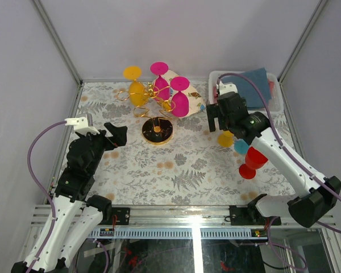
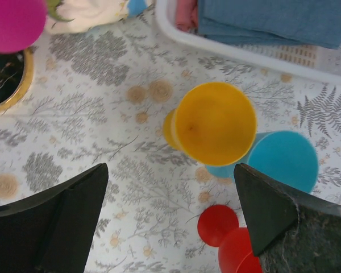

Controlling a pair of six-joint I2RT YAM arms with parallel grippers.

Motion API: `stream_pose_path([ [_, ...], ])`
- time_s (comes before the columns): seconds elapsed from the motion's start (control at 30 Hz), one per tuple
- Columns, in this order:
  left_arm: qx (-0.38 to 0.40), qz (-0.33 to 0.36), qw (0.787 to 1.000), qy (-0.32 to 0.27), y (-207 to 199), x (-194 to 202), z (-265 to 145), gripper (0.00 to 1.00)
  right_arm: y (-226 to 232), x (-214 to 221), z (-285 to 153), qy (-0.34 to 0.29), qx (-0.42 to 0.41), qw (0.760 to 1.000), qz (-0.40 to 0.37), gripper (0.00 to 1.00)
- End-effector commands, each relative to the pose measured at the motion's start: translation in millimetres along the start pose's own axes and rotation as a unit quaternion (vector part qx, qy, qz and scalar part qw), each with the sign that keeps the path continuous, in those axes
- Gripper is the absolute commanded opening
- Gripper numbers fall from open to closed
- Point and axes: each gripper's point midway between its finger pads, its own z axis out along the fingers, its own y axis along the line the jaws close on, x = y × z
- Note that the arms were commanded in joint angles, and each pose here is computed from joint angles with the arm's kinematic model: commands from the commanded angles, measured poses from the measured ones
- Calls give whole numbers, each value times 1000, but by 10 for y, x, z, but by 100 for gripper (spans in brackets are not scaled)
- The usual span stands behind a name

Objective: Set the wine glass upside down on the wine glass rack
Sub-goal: Adjust the wine rack at the center of the board, then pick up the wine glass at the center of the board.

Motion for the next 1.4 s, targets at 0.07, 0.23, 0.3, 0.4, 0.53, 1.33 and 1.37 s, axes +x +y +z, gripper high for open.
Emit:
stream_pose_path([
  [0.07, 6, 0, 1000, -9, -31, -74, -20, 100, -386, -408, 314, -34, 23, 997, 67, 99],
  [0.23, 10, 1, 1000, -10, -44, -79, -24, 100, -542, -486, 549, -27, 36, 994, 97, 99],
  [0.3, 6, 2, 1000, -11, -25, -78, -23, 100, -630, -446, 645, -14, 48, 993, 109, 99],
  [0.4, -2, 1, 1000, -12, 1, -76, -26, 100, -711, -382, 751, -1, 47, 990, 130, 99],
  [0.53, -5, 0, 1000, -13, 15, -76, -22, 100, -676, -280, 837, 20, 37, 990, 132, 99],
  [1.33, -9, -1, 1000, -8, 37, -60, 2, 100, -503, 347, 976, 127, 1, 980, 154, 99],
  [1.37, -8, -1, 1000, -7, 33, -59, 7, 100, -491, 358, 976, 129, -2, 979, 155, 99],
])
